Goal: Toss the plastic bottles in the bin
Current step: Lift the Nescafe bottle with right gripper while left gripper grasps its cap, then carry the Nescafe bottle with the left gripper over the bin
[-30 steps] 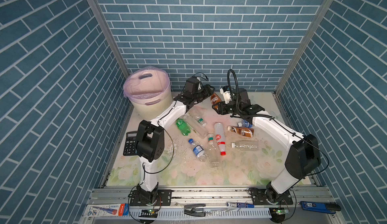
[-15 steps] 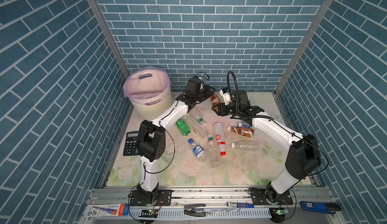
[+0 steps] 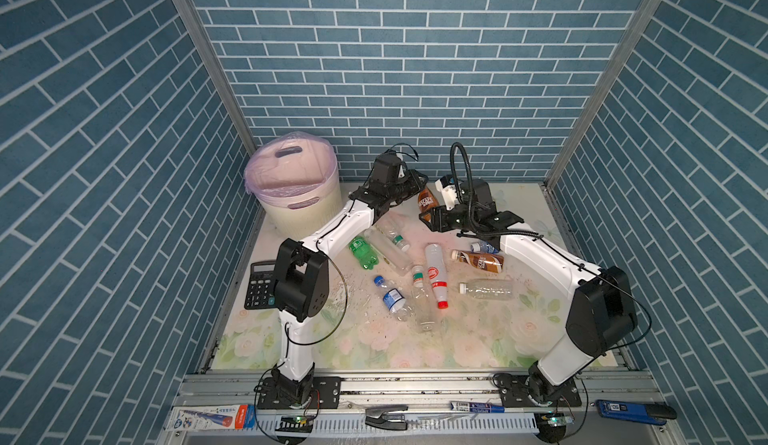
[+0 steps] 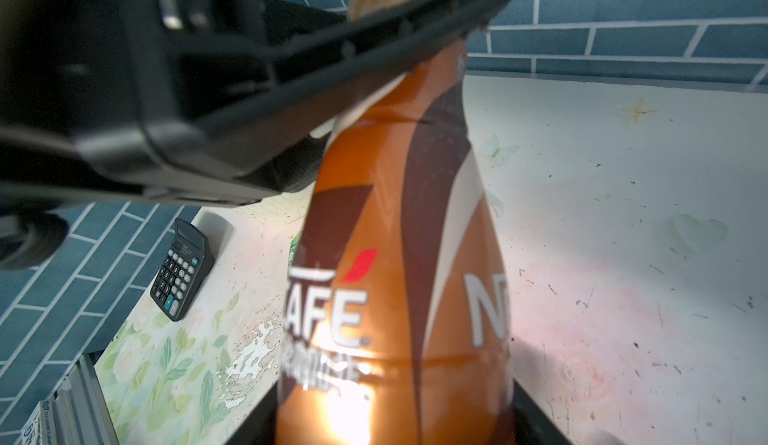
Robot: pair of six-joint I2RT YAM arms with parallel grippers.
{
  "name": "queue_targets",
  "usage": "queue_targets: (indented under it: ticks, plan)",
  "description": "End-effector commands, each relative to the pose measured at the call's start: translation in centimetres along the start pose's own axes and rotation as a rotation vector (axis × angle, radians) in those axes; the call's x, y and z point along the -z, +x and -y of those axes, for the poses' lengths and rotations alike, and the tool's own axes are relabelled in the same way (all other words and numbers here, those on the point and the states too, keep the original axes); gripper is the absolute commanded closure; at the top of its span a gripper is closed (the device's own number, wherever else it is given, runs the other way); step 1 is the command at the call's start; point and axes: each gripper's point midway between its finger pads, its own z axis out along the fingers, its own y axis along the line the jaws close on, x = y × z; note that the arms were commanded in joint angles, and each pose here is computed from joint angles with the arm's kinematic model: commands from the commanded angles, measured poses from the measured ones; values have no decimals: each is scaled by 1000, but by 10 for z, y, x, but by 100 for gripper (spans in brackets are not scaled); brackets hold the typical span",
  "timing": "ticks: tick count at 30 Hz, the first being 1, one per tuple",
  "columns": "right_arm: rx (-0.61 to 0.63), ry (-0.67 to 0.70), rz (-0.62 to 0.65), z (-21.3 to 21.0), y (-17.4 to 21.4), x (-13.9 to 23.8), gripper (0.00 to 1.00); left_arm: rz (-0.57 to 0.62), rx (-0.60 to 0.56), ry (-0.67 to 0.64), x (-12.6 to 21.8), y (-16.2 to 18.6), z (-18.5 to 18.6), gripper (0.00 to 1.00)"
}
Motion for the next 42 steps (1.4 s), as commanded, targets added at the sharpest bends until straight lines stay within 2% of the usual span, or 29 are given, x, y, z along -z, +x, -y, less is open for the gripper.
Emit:
queue_targets:
  ticks: [1,10,21,26,34,42]
  plan:
    - [38,-48,46,-16,-11,15,33,34,-76,-38,8,-13,-2,71]
    - [49,-44,72,-20,-18,28,21,95,-157,-59,30,-41,11,71]
    - [109,-106,177,-55,-59,48,11,281,-353,-121,102,-105,54,71]
    - [177,-158,243,-88,-86,57,4,412,-460,-191,147,-138,71,71]
    - [297,-278,343,-139,-116,76,1,691,-569,-346,238,-196,80,71]
    - [365,-356,405,-169,-137,92,1,970,-599,-396,338,-254,86,71]
